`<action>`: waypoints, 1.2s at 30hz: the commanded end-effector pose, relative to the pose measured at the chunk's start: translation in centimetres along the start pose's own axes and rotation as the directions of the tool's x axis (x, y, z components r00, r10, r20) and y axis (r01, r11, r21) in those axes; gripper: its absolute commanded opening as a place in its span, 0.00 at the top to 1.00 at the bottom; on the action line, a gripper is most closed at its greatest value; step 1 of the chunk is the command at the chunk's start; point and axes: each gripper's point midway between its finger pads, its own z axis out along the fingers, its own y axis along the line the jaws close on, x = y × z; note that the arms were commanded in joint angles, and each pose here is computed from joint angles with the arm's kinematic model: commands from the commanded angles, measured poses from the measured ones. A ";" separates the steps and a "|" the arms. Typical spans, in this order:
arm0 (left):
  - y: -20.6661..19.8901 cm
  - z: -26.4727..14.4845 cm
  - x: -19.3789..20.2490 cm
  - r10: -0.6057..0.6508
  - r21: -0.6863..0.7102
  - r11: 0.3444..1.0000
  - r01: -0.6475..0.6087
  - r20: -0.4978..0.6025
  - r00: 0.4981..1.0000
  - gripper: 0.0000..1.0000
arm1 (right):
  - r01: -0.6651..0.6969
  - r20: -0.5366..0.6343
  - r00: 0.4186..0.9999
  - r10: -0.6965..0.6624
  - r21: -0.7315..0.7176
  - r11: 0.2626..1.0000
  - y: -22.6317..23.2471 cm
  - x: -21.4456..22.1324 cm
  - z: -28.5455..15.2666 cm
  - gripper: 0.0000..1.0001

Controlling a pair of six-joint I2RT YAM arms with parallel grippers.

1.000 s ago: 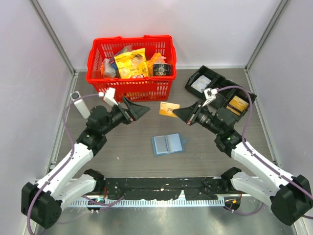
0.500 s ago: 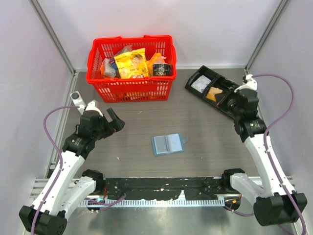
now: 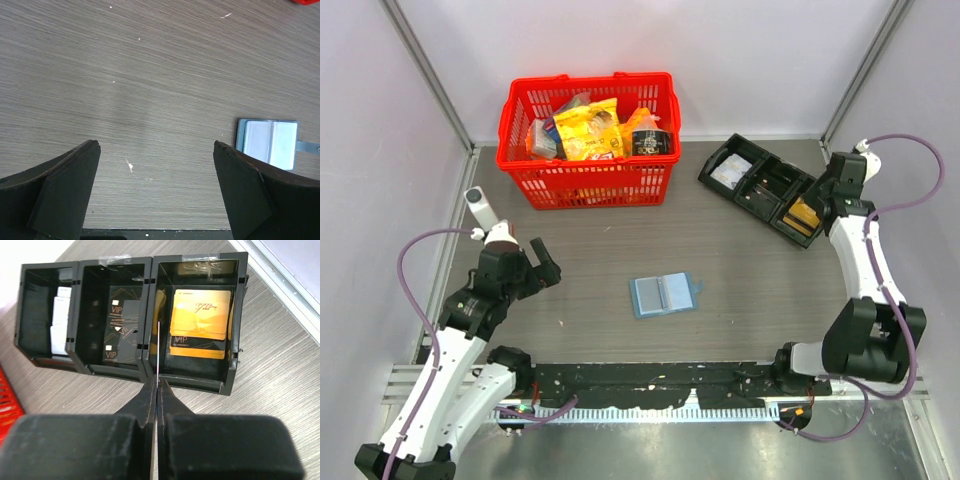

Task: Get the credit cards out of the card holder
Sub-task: Place the credit card in the storage box.

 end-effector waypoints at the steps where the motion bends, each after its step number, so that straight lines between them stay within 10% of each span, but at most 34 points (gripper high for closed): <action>1: 0.9 -0.8 -1.0 0.030 -0.034 0.999 -0.028 0.053 0.998 0.00 | -0.018 0.040 0.999 0.018 0.013 1.000 -0.3 -2.3 2.3 0.99; 16: -3.2 -4.2 -6.4 -0.029 0.259 0.961 -0.094 0.434 0.900 0.00 | -0.102 -0.120 0.989 0.087 -0.127 0.987 0.1 -0.5 9.6 0.99; 36: -4.1 -2.2 -4.5 0.010 0.283 0.953 -0.110 0.334 0.943 0.00 | -0.173 -0.218 0.965 0.149 -0.096 0.980 -3.4 0.4 12.9 0.87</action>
